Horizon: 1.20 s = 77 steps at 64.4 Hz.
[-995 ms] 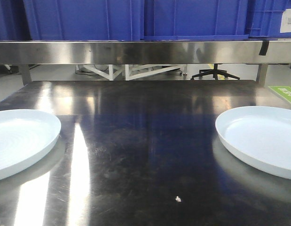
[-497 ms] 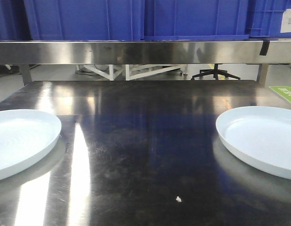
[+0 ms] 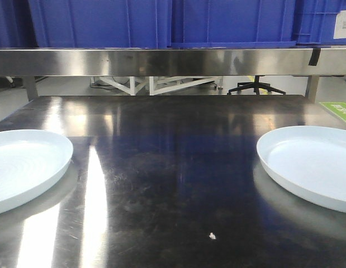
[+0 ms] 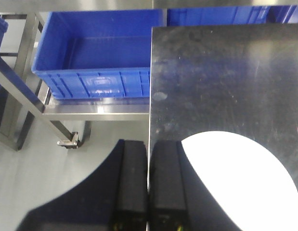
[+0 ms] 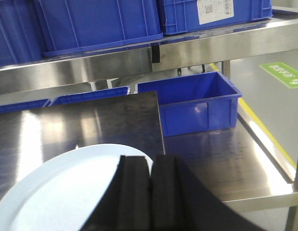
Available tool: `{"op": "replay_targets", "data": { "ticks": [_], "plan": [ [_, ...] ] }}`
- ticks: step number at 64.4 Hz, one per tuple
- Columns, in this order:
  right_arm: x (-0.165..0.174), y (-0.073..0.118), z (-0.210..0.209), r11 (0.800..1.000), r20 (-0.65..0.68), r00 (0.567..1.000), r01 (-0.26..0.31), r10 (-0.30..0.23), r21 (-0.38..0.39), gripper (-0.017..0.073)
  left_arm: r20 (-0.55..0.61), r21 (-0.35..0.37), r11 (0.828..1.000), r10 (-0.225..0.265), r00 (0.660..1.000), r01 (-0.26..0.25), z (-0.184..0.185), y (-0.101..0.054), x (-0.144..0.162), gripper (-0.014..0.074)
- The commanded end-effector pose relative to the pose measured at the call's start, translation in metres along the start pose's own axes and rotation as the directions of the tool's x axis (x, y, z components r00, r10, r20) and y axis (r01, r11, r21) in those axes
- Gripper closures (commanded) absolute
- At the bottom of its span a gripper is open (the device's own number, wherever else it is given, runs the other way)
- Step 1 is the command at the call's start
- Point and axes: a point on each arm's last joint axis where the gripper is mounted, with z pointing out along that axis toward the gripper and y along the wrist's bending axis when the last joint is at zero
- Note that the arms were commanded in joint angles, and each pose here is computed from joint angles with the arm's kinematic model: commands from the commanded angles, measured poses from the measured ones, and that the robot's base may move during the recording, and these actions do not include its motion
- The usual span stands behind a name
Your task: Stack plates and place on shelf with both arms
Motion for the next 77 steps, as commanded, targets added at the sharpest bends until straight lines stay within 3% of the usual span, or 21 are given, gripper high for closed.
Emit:
{"op": "replay_targets", "data": {
  "ticks": [1, 10, 20, 23, 26, 28, 31, 40, 44, 48, 52, 71, 77],
  "plan": [
    [-0.009, 0.002, -0.002, 0.994, 0.111, 0.988, 0.105, -0.104, -0.010, 0.0510, 0.094, 0.011, 1.000, 0.000, 0.996, -0.001, -0.009, -0.001, -0.013, 0.0497],
    [-0.012, 0.003, -0.002, 0.993, 0.138, 0.984, 0.115, -0.112, -0.014, 0.0510, 0.094, 0.012, 1.000, -0.002, 0.996, 0.001, -0.009, -0.001, -0.013, 0.0497],
    [-0.026, 0.007, -0.005, 0.992, 0.276, 0.955, 0.119, -0.104, -0.039, 0.0510, 0.094, 0.011, 1.000, -0.001, 0.996, 0.000, -0.009, -0.001, -0.013, 0.0497],
    [-0.034, 0.008, -0.007, 0.995, 0.282, 0.957, 0.086, -0.069, -0.046, 0.0510, 0.088, 0.009, 1.000, 0.001, 0.996, -0.001, -0.009, -0.001, -0.013, 0.0497],
    [-0.049, 0.009, -0.009, 0.998, 0.262, 0.965, 0.008, 0.007, -0.056, 0.0510, 0.078, 0.013, 1.000, -0.004, 0.997, 0.003, -0.009, -0.001, -0.012, 0.0497],
    [-0.059, 0.010, -0.010, 0.998, 0.219, 0.975, -0.036, 0.046, -0.049, 0.0510, 0.068, 0.012, 1.000, -0.004, 0.998, 0.003, -0.009, -0.001, -0.011, 0.0497],
    [-0.071, 0.011, -0.009, 0.998, 0.138, 0.989, -0.057, 0.060, -0.022, 0.0510, 0.055, 0.011, 1.000, -0.004, 0.998, 0.003, -0.009, -0.001, -0.010, 0.0497],
    [-0.102, 0.015, 0.012, 0.998, -0.067, 0.996, -0.055, 0.057, 0.029, 0.0510, 0.050, 0.017, 1.000, -0.010, 0.999, 0.009, -0.009, -0.001, -0.009, 0.0497],
    [-0.103, 0.015, 0.035, 0.998, -0.250, 0.968, -0.023, 0.038, 0.063, 0.0510, 0.046, 0.021, 1.000, -0.014, 0.999, 0.013, -0.009, -0.002, -0.009, 0.0497],
    [-0.100, 0.016, 0.055, 0.996, -0.417, 0.909, 0.040, -0.005, 0.074, 0.0510, 0.045, 0.022, 1.000, -0.015, 0.999, 0.014, -0.009, -0.002, -0.009, 0.0497],
    [-0.095, 0.018, 0.071, 0.995, -0.509, 0.860, 0.077, -0.037, 0.057, 0.0510, 0.049, 0.023, 1.000, -0.015, 0.999, 0.014, -0.009, -0.002, -0.009, 0.0497],
    [-0.079, 0.022, 0.110, 0.996, -0.576, 0.816, 0.077, -0.043, 0.034, 0.0510, 0.050, 0.027, 1.000, -0.012, 0.999, 0.011, -0.009, -0.003, -0.009, 0.0497],
    [-0.077, 0.022, 0.115, 0.997, -0.568, 0.822, 0.076, -0.045, 0.030, 0.0510, 0.049, 0.027, 1.000, -0.012, 0.999, 0.011, -0.009, -0.003, -0.009, 0.0497]
  ]
}}
